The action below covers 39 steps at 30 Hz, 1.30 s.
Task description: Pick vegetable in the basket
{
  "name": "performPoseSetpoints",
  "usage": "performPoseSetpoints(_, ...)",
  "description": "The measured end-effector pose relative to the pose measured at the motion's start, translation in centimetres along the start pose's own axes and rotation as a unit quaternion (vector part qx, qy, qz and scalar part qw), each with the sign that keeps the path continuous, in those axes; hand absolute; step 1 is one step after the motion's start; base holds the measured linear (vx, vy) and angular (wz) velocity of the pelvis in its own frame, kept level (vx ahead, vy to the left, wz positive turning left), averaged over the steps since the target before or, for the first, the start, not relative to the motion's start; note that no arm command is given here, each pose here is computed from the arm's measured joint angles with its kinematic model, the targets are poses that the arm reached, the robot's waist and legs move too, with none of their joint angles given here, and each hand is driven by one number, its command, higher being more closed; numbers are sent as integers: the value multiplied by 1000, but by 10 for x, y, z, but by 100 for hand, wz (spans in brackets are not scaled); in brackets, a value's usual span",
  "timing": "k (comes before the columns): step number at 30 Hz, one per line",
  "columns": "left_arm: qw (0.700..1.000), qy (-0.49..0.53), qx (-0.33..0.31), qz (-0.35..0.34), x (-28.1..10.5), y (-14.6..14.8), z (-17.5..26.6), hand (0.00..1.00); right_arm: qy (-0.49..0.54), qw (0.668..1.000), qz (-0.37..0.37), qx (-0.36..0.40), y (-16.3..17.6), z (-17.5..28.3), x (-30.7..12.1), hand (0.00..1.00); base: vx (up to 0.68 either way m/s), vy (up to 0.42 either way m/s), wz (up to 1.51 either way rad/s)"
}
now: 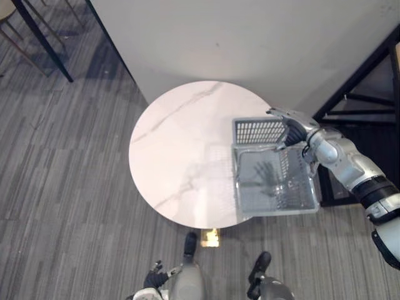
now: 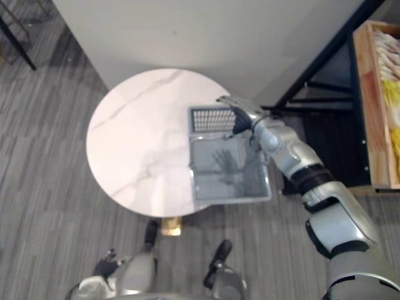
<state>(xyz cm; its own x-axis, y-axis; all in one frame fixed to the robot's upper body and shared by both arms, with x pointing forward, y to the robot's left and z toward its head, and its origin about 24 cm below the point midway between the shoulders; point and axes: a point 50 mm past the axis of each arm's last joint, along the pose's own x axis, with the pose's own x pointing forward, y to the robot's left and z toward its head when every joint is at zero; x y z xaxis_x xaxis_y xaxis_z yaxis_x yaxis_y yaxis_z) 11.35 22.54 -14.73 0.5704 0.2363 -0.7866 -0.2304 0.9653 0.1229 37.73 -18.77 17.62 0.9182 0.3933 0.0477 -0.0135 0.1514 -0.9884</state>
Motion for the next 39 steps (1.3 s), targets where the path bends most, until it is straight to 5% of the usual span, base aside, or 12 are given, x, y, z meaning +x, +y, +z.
performPoseSetpoints(27,1000,-24,8,2,0,-2,8,0,28,999,38,0,23,-21,-20,0,3,0,-2)
performPoseSetpoints(36,1000,-31,4,1,0,-6,9,0,97,995,-9,6,1,-49,-19,0,-5,5,2)
performPoseSetpoints(37,1000,-30,5,0,0,-6,9,0,101,995,-13,7,-2,-50,-19,100,0,0,0)
performPoseSetpoints(39,1000,-29,6,-1,0,-7,9,0,111,994,-22,11,-7,-54,-19,100,0,0,0)
